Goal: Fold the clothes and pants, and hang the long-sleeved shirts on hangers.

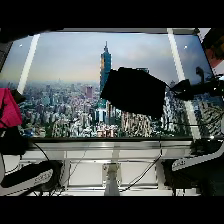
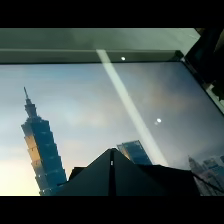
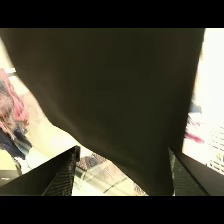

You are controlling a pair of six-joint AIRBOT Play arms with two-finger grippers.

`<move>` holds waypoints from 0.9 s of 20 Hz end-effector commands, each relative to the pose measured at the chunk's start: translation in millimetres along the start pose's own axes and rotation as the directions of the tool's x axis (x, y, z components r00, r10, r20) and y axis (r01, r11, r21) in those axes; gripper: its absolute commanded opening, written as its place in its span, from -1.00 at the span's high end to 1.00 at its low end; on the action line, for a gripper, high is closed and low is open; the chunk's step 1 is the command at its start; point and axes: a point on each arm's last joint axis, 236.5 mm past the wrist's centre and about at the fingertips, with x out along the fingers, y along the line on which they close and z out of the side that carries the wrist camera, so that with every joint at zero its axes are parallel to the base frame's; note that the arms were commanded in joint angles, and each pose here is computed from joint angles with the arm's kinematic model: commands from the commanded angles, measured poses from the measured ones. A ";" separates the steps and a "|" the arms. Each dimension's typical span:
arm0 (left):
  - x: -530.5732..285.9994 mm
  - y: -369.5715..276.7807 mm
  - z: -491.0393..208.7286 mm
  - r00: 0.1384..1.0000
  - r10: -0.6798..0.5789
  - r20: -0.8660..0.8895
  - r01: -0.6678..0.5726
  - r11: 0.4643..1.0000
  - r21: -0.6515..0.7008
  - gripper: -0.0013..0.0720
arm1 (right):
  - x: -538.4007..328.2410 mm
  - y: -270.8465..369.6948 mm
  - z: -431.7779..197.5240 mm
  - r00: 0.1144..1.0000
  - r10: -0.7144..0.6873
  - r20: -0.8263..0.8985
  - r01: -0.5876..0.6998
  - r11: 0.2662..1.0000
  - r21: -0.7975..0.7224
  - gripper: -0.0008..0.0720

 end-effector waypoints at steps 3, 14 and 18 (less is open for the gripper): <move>-14.4 -9.9 9.9 0.999 -0.019 0.029 0.019 1.000 0.003 0.95 | 38.1 -27.0 -19.4 0.997 -0.026 -0.066 0.032 0.996 0.089 -0.75; -14.1 -13.9 4.9 0.999 -0.036 0.008 0.036 0.999 -0.010 0.95 | 113.1 -8.5 -27.3 0.984 -0.050 -0.169 0.059 0.997 0.044 -0.73; -14.1 -13.9 4.9 0.999 -0.036 0.008 0.036 0.999 -0.010 0.95 | 123.9 16.2 -35.4 0.976 -0.053 -0.210 0.052 0.999 -0.008 0.94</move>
